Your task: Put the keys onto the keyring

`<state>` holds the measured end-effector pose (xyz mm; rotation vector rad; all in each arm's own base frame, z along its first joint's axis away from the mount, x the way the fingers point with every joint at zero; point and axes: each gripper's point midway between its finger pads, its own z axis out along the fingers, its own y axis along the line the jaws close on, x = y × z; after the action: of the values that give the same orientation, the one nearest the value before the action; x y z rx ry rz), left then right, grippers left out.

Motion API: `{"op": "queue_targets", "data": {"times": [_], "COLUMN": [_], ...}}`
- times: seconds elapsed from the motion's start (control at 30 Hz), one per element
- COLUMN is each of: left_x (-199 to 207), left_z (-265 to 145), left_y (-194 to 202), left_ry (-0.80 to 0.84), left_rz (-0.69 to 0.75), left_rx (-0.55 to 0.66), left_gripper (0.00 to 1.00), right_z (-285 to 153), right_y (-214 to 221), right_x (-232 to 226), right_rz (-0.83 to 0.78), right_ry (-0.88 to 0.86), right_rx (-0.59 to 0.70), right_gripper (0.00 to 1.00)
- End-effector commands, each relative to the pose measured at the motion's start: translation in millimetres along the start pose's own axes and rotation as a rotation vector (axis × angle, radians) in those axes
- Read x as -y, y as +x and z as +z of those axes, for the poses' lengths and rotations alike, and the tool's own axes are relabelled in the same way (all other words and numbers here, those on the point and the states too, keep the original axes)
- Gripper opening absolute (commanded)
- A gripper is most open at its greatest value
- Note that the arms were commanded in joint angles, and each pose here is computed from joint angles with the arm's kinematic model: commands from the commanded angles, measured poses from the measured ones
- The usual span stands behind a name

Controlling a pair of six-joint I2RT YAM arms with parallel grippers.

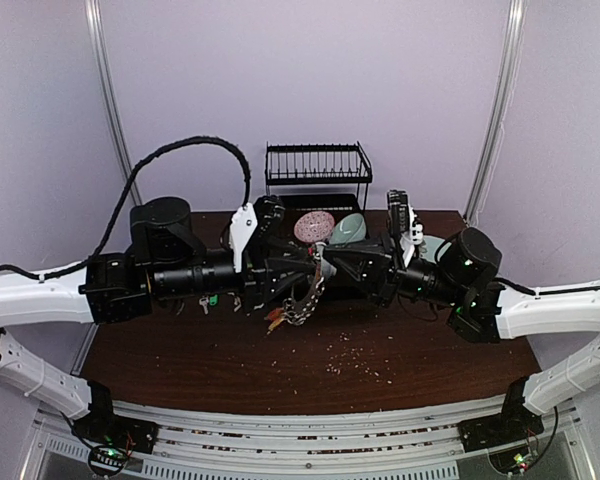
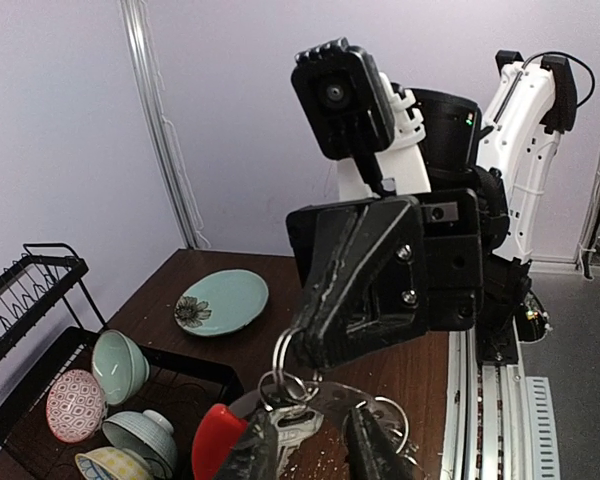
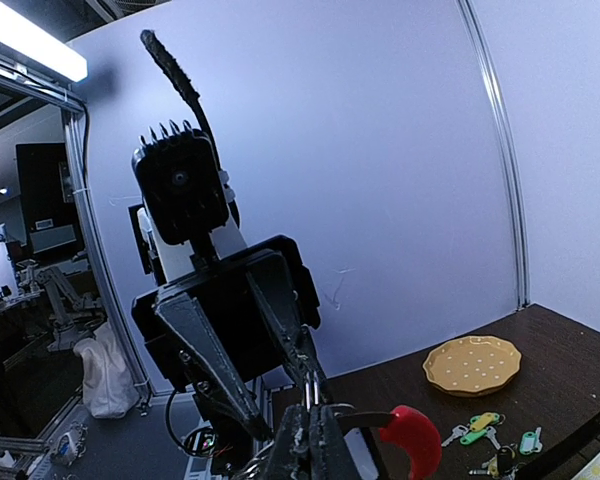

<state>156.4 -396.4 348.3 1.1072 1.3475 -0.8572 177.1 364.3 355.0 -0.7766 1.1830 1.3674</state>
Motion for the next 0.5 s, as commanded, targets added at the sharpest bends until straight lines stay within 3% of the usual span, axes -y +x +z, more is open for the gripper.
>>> {"op": "queue_targets", "data": {"times": [0.0,0.3,0.47], "left_x": [-7,-11,-9], "left_z": [-4,5,7], "left_y": [-32,-32,-29], "left_ry": [-0.020,-0.035,-0.023], "left_rz": [-0.008,-0.014,-0.010], "left_rx": [0.101,0.072,0.063], "left_gripper": [0.23,0.09,0.08], "right_z": [3,4,4], "right_y": [-16,-15,-15], "right_x": [-8,-11,-11], "right_rz": [-0.048,-0.065,-0.073], "right_ry": [-0.039,-0.048,-0.047], "right_rx": [0.028,0.017,0.014], "right_gripper": [0.00,0.00,0.00]}}
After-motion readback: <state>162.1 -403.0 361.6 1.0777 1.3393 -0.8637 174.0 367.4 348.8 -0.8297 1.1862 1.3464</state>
